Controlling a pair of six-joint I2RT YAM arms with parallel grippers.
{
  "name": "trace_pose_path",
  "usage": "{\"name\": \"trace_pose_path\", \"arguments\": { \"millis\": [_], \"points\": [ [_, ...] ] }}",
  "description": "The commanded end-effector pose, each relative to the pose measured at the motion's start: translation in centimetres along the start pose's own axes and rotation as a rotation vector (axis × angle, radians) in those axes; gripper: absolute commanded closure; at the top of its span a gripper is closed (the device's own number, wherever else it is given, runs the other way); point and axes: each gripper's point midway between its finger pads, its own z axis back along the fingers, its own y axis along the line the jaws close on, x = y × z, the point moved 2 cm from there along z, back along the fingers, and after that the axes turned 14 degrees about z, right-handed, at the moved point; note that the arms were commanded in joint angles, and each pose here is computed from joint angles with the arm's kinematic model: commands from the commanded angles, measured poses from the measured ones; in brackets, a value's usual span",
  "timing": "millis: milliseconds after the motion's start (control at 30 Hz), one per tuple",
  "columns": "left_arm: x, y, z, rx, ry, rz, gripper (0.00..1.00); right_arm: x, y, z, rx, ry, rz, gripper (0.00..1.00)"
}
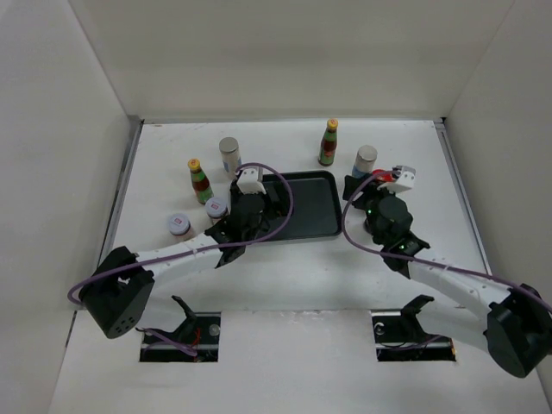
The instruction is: Organize the condiment bottles
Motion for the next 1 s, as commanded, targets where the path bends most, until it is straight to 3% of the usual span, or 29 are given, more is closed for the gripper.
{"name": "trace_pose_path", "arguments": {
  "millis": [0,100,267,433,500,533,567,667,733,800,867,967],
  "points": [
    [1.7,-1.2,-0.1,-0.029,-0.056,0.013,0.00,1.8,0.6,0.7,0.021,-0.057,-0.042,0.39],
    [1.3,-1.0,0.0,-0.035,-0.059,0.013,0.00,2.5,0.7,1.2,0.026,-0.061,-0.046,0.60],
    [1.4,-0.7,0.5,-0.044,-0.089,-0.003,0.00,4.0,0.8,2.0,0.014,-0.049,-0.016,0.85],
    [2.2,-0.2,1.3,-0.062,-0.120,0.038,0.00,5.9,-0.9,3.2,-0.088,-0.035,0.020,0.87],
    [2.3,-0.7,1.6,-0.099,-0.122,0.057,0.00,6.0,-1.8,3.6,-0.131,-0.031,0.029,0.78],
    [2.3,-1.2,1.8,-0.131,-0.114,0.055,0.01,5.7,-2.5,3.7,-0.161,-0.020,0.043,0.67],
    [2.2,-1.6,2.0,-0.160,-0.102,0.053,0.10,5.4,-3.2,3.7,-0.193,-0.006,0.055,0.55],
    [1.8,-2.2,2.6,-0.224,-0.093,0.055,0.60,3.9,-5.6,3.6,-0.301,0.060,0.123,0.19],
    [1.6,-2.3,2.7,-0.238,-0.080,0.048,0.74,2.9,-6.7,3.8,-0.361,0.109,0.161,0.07],
    [1.1,-2.6,2.9,-0.257,-0.057,0.044,0.76,2.0,-7.8,3.9,-0.409,0.152,0.207,0.00],
    [0.9,-2.5,3.0,-0.268,-0.048,0.049,0.72,1.6,-8.7,4.0,-0.445,0.181,0.223,0.00],
    [0.7,-2.0,2.8,-0.260,-0.052,0.067,0.57,0.3,-9.5,3.7,-0.458,0.225,0.232,0.00]
  ]
}}
